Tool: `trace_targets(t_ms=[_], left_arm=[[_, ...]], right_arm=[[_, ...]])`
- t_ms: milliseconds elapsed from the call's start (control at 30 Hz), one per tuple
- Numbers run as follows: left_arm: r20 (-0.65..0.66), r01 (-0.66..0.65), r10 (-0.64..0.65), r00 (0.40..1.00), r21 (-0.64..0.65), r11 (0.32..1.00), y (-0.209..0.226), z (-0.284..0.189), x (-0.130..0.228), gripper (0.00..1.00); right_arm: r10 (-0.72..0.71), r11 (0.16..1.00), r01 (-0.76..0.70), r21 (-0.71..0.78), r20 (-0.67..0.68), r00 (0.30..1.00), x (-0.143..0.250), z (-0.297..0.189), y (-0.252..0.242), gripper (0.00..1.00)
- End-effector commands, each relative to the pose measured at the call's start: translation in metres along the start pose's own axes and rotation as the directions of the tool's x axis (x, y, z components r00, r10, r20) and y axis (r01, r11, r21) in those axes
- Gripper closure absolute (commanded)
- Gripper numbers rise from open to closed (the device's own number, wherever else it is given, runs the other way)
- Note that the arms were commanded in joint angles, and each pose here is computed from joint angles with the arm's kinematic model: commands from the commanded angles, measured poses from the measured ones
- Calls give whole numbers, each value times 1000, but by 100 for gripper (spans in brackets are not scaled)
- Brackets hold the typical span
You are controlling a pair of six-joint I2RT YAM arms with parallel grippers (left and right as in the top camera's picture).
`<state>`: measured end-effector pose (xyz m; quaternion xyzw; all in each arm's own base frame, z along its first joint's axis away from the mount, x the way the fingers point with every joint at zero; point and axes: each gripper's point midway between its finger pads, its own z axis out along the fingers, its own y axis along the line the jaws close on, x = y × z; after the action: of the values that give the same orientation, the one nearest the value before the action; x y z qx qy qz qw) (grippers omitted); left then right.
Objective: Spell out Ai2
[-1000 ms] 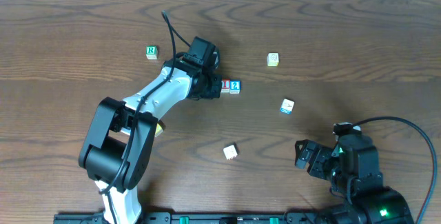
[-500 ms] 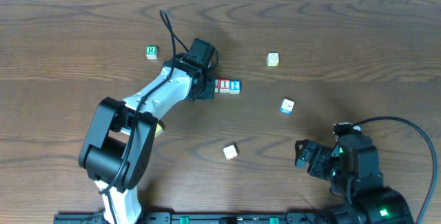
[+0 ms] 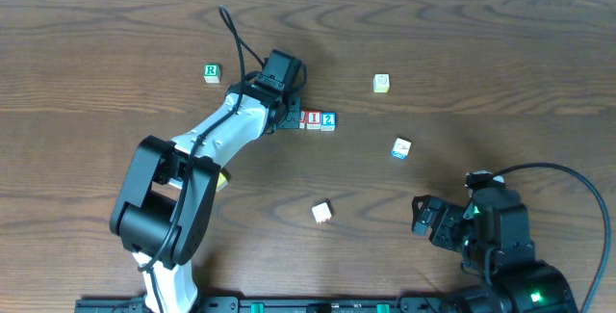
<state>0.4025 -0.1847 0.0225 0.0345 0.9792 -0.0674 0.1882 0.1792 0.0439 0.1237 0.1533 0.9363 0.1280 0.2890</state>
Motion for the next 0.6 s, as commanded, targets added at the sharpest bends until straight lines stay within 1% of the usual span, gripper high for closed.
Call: trace_targets(t_ms=[0,333,567], left_arm=[[-23,24,-23,999,42,999,-7,6,4,94],[-49,44,-40,998,81,996,-14,5,8,94],[-72,75,-69,995,79,994,-14,5,13,94]], right_arm=[[14,1000,-14,-3,3,1000,0,0,0,1],[14,1000,-14,-3,3,1000,0,0,0,1],[14,1000,-14,-3,3,1000,0,0,0,1]])
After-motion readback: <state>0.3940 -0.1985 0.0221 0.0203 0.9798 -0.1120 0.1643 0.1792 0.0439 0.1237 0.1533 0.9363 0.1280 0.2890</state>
